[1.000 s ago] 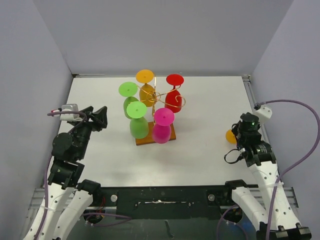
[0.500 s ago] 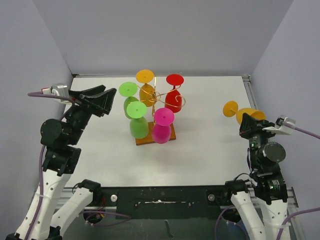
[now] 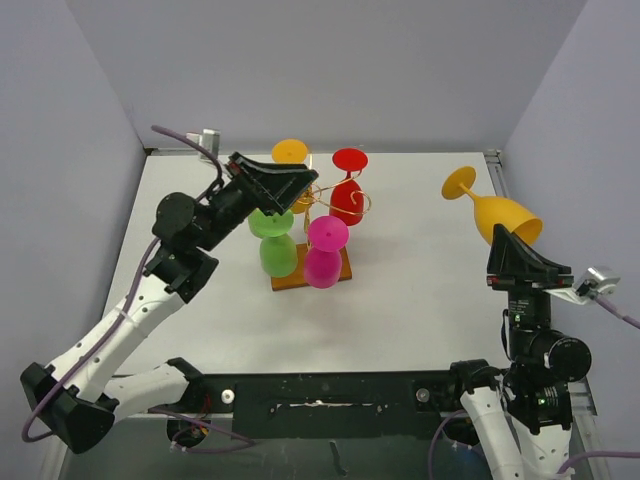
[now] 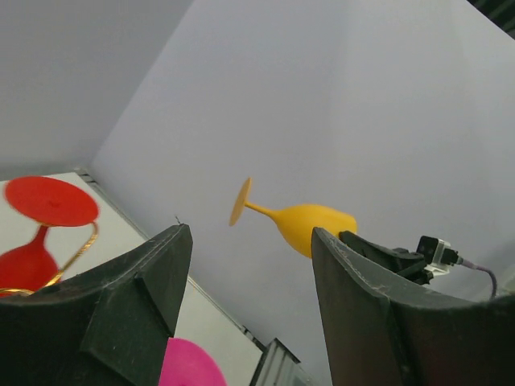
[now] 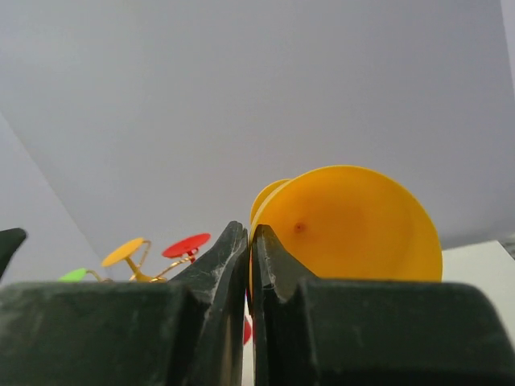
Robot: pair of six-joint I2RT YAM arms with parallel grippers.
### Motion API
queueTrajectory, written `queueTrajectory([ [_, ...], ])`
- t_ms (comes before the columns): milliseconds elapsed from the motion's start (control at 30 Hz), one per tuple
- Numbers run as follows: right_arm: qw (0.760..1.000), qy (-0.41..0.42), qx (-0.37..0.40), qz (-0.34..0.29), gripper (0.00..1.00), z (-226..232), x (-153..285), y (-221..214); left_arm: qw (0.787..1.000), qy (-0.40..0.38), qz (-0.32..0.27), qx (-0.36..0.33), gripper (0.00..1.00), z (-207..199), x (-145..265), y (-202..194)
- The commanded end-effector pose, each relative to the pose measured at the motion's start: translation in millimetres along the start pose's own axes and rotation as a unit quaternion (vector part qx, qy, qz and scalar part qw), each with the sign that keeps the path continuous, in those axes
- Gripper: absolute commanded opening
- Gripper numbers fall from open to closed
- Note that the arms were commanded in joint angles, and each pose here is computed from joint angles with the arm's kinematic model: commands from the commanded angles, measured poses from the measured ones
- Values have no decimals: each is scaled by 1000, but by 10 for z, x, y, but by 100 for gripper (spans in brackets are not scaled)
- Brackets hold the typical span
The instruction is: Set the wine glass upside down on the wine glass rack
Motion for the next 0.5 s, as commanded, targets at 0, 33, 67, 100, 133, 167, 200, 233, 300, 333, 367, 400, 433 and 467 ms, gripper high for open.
queueTrajectory([
  [0,993,83,-24,-81,0,257,28,309,997,-74,-36,9,59,-539,-265,71],
  [33,991,93,-27,-87,0,282,41,328,996,-78,-35,15,58,-580,-327,27],
  [67,989,105,-30,-95,0,311,61,356,996,-85,-33,21,59,-630,-386,-19],
  [100,987,115,-35,-104,0,337,76,382,995,-91,-31,26,59,-666,-451,-63],
  [133,985,124,-39,-109,0,361,89,400,995,-93,-27,33,58,-700,-513,-116],
  [167,983,137,-42,-117,0,390,106,423,994,-96,-26,42,59,-740,-575,-161],
  [200,980,153,-43,-122,0,428,131,441,994,-95,-26,56,58,-767,-636,-207],
  [233,977,167,-43,-128,0,455,148,456,993,-90,-26,76,58,-777,-706,-261],
  [300,970,192,-45,-141,0,511,189,493,989,-101,-28,108,59,-880,-805,-356],
  [333,968,201,-47,-146,0,528,203,504,987,-104,-32,117,58,-914,-849,-392],
  [367,966,207,-49,-149,0,543,214,516,986,-108,-29,126,58,-985,-892,-478],
  [400,965,211,-49,-151,0,552,217,525,985,-111,-26,130,58,-1020,-934,-536],
  [433,964,214,-49,-153,0,562,222,537,985,-109,-22,134,58,-1035,-984,-592],
  [467,962,217,-51,-156,0,574,227,553,984,-104,-17,142,58,-1037,-1026,-650],
])
Point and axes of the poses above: each gripper's point midway between its finger pads, its own x axis back along the fingers, its own z axis along the line the jaws close on, y = z × x, the point moved 7 cm from there along x, back along the fingers, and after that the axes turned 4 degrees about -x, right-handed, at the moved point
